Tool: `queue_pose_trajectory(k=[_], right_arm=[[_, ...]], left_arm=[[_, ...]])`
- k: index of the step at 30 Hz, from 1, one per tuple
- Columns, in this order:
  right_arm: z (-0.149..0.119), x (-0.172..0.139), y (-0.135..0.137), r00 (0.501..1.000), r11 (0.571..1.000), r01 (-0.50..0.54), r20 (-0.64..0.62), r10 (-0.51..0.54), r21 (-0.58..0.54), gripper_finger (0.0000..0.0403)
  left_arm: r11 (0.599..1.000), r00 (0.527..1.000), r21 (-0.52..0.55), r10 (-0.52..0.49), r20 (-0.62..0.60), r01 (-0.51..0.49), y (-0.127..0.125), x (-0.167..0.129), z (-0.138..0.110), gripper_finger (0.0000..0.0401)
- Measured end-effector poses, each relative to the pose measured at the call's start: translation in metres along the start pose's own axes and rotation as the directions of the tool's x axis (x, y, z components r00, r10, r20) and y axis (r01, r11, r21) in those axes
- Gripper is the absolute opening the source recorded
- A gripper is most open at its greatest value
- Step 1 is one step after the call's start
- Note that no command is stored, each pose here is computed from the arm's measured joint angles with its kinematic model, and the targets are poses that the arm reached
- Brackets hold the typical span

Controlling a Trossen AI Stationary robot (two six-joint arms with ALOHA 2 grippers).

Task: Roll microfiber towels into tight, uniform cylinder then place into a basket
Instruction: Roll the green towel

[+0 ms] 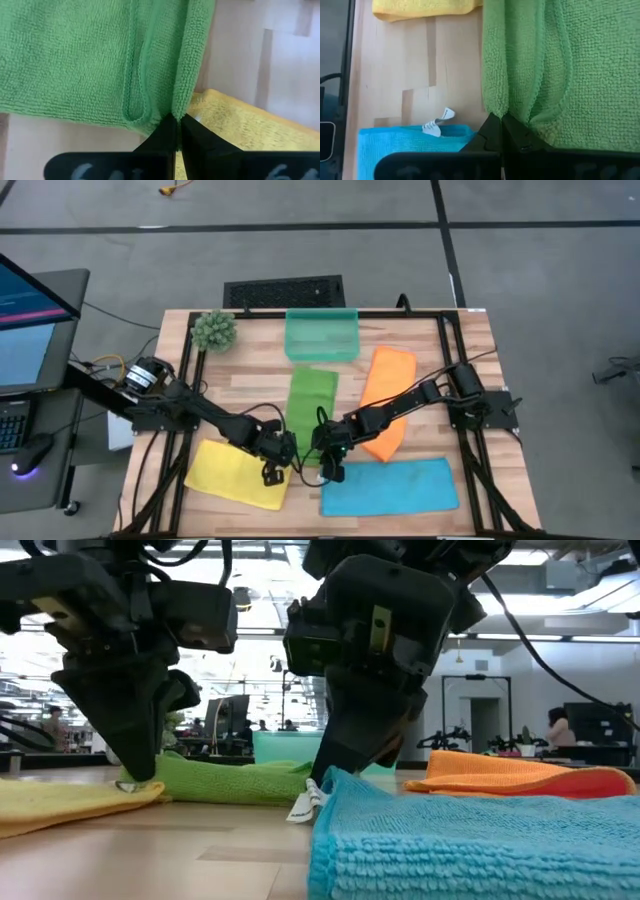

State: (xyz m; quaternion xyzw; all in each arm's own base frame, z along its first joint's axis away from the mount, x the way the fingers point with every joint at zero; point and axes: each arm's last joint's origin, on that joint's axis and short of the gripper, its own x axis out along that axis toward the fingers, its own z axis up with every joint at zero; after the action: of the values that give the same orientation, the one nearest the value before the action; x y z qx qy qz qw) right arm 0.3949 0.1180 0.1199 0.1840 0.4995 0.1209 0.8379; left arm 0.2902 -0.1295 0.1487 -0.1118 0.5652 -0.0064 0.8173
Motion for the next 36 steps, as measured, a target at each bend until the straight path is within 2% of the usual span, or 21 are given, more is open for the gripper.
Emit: queue_pose_trajectory(k=[5, 15, 27, 36], right_arm=[[0.002, -0.008, 0.003, 1.0, 1.0, 0.002, -0.001, -0.002, 0.0, 0.001], [0.004, -0.013, 0.0, 1.0, 1.0, 0.023, 0.011, -0.023, 0.009, 0.001], [0.007, -0.016, -0.01, 0.996, 0.996, 0.082, 0.018, -0.083, 0.039, 0.001], [0.015, -0.035, -0.005, 0.991, 0.993, 0.114, 0.067, -0.116, 0.034, 0.0009]], left_arm=[[1.0, 1.0, -0.017, -0.025, 0.012, 0.025, 0.003, -0.002, 0.004, 0.0001], [0.993, 1.0, -0.116, 0.012, 0.023, -0.009, 0.019, -0.015, 0.011, 0.0001], [0.981, 0.998, -0.182, 0.069, 0.001, -0.067, 0.036, -0.016, 0.014, 0.0], [0.978, 0.993, -0.169, 0.121, -0.002, -0.12, 0.04, -0.016, 0.013, 0.0]])
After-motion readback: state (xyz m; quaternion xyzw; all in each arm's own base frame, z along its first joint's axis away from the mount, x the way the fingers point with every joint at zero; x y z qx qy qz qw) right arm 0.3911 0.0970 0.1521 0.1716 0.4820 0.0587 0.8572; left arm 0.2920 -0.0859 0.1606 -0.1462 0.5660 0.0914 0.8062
